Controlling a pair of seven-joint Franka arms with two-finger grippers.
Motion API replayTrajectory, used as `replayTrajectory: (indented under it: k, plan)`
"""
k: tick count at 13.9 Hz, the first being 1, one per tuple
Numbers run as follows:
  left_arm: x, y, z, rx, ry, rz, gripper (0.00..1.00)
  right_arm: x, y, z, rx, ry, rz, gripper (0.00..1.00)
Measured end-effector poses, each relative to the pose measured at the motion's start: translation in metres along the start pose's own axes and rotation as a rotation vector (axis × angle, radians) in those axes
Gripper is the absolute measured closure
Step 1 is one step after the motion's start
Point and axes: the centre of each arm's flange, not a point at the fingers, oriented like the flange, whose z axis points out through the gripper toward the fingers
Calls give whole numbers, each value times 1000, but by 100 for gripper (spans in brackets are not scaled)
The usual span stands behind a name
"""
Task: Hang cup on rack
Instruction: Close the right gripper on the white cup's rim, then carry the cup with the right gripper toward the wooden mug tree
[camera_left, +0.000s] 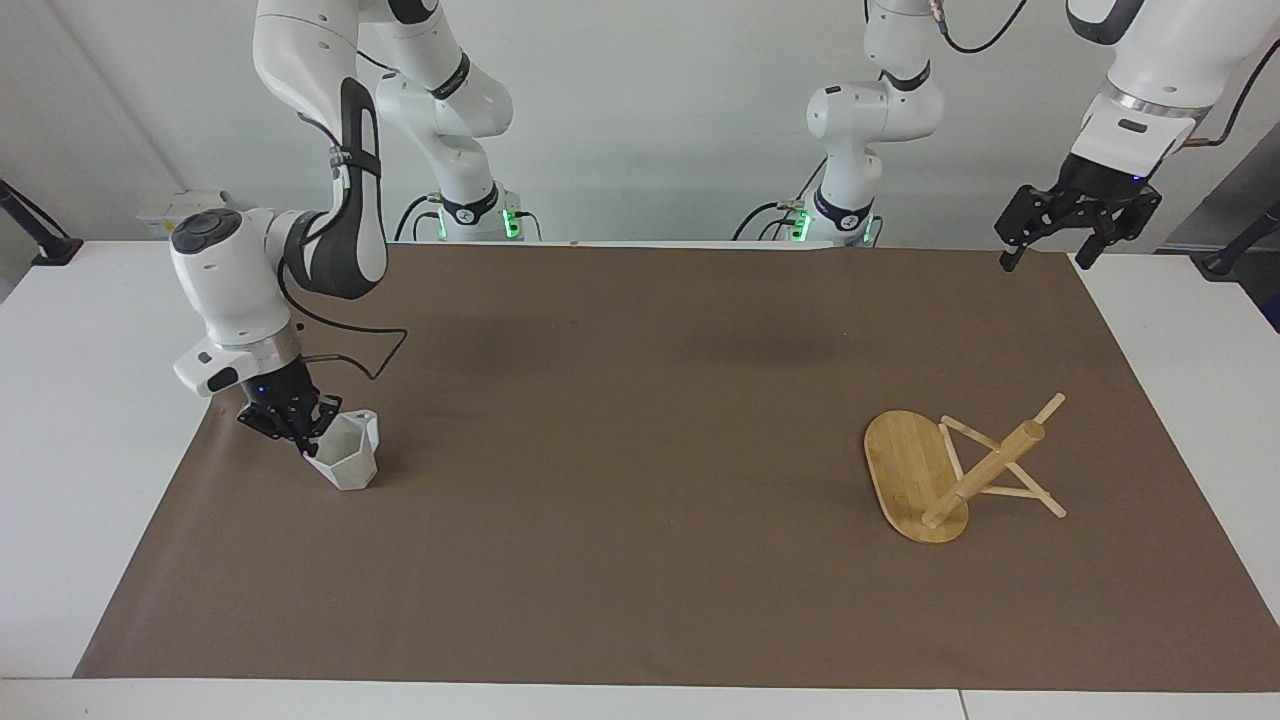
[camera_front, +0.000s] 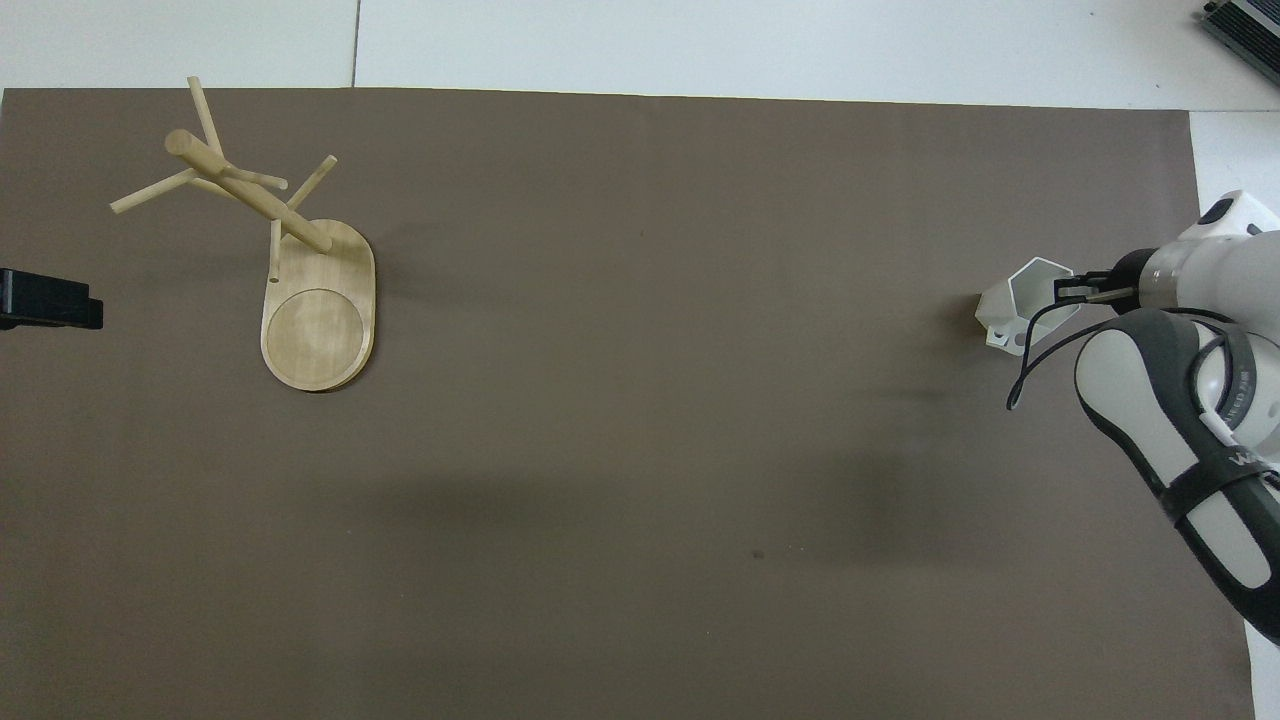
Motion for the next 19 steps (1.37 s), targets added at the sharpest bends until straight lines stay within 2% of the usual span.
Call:
replayTrajectory:
  k: [3, 6, 8, 12, 15, 17, 19]
  plan:
    - [0, 0, 0, 0, 0, 0, 0, -1, -1, 0, 9, -28, 11, 96]
    - [0, 0, 0, 0, 0, 0, 0, 4, -17, -6, 59, -117, 45, 96]
    - [0, 0, 0, 0, 0, 0, 0, 14, -37, -21, 165, -150, 146, 96]
    - [0, 1, 0, 0, 0, 1, 0, 30, -55, -47, 392, -147, 366, 96]
    - [-1, 3, 5, 0, -11, 5, 0, 45, -96, -60, 538, -189, 639, 96]
    - [-3, 7, 12, 0, -26, 12, 0, 56, -134, -73, 593, -225, 738, 96]
    - [-10, 17, 21, -1, -49, 28, 0, 64, -180, -83, 655, -230, 757, 96]
